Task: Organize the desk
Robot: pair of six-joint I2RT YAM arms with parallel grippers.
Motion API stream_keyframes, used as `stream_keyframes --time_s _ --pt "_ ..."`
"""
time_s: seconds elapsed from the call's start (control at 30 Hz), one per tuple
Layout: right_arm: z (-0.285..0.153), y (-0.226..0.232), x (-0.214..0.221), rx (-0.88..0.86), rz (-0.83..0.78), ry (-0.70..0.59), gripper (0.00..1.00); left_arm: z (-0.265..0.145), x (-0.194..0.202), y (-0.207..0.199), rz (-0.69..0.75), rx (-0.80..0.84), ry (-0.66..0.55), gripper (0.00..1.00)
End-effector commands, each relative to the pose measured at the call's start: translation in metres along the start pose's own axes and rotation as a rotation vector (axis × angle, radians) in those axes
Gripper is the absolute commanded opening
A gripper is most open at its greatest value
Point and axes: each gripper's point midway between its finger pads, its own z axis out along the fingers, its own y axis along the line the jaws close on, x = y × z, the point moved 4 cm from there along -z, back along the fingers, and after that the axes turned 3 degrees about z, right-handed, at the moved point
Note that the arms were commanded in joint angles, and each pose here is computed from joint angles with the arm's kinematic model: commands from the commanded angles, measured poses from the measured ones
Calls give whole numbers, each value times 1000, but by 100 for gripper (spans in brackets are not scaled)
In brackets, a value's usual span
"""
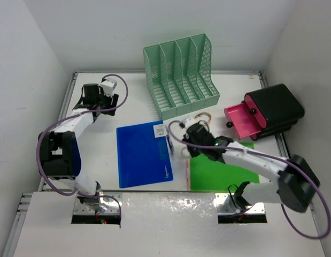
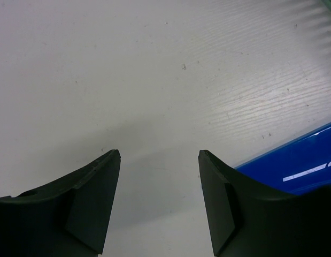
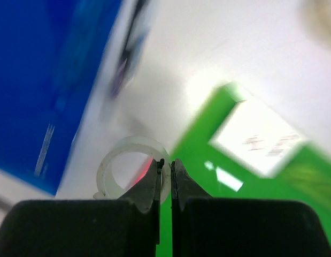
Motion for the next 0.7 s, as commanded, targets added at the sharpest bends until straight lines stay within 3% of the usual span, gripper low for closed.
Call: stream_keyframes --time_s 0.0,0.1,0.27,0.67 --pt "-52 -62 -59 270 61 -185 0 1 -11 -1 10 13 -43 58" --pt "-83 -121 -68 491 147 -222 0 1 -11 -1 10 14 -45 58" --pt "-110 -190 -59 732 212 -152 0 0 -12 -2 9 18 -49 58" --pt "-98 -255 -63 839 253 -35 0 0 -11 -3 6 24 -50 58"
